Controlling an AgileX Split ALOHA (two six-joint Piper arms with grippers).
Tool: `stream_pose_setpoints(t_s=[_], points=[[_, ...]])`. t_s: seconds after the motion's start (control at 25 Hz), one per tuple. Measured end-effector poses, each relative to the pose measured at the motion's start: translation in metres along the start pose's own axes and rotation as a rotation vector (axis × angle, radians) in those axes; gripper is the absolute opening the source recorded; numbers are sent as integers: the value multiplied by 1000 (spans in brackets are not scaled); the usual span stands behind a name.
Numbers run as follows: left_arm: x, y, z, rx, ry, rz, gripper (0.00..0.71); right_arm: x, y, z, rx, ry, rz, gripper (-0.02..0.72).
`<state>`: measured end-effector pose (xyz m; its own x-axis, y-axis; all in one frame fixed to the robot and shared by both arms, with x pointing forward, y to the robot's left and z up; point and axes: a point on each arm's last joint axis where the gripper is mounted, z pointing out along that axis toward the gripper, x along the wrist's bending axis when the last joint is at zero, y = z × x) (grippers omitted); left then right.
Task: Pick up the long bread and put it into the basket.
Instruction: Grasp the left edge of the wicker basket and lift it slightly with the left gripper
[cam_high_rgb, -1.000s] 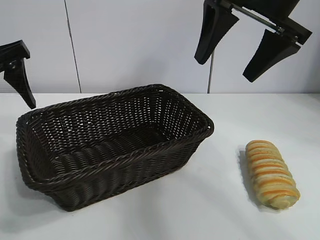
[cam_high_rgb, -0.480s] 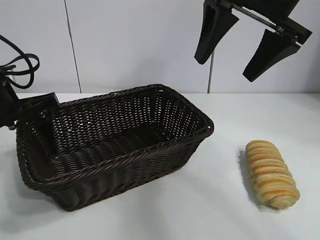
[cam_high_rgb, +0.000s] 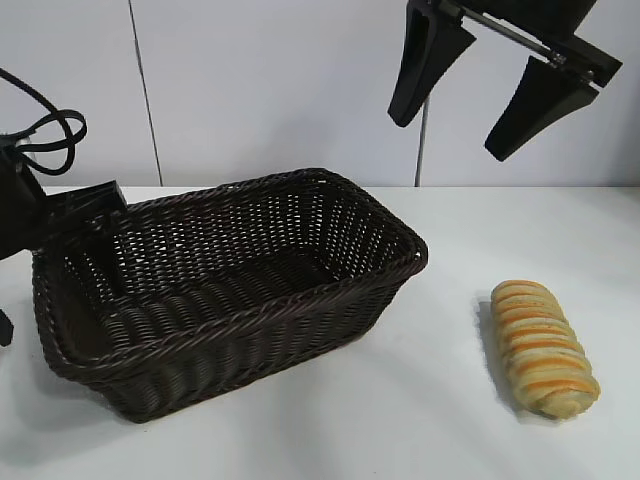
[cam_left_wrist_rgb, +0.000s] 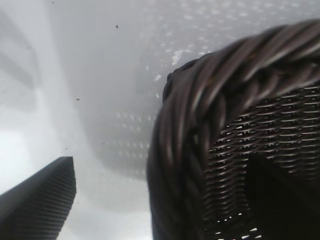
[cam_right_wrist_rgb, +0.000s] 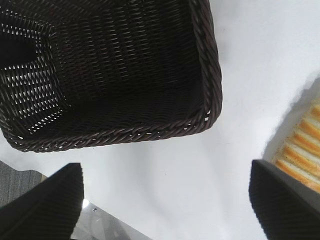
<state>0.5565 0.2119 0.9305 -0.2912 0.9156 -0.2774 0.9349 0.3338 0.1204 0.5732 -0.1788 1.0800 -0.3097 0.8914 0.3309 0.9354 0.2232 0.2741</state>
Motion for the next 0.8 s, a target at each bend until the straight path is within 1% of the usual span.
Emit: stream_pose_setpoints(t_s=[0.32, 0.52, 0.56, 0.6, 0.68, 0.76, 0.8], points=[[-1, 0, 0, 0, -12, -16, 656, 0, 1, 0, -9, -1, 0, 622], [2, -1, 13, 36, 4, -32, 651, 0, 2, 0, -21, -3, 0, 622], [2, -1, 14, 38, 6, -32, 633, 0, 2, 0, -22, -3, 0, 622], [2, -1, 14, 39, 6, -33, 596, -1, 2, 0, -22, -6, -1, 622], [2, -1, 14, 39, 7, -31, 395, -1, 2, 0, -22, -6, -1, 622], [2, -1, 14, 43, 4, -21, 159, -1, 2, 0, -22, -6, -1, 622], [1, -2, 14, 46, 0, -29, 113, -1, 2, 0, -22, -6, -1, 622]])
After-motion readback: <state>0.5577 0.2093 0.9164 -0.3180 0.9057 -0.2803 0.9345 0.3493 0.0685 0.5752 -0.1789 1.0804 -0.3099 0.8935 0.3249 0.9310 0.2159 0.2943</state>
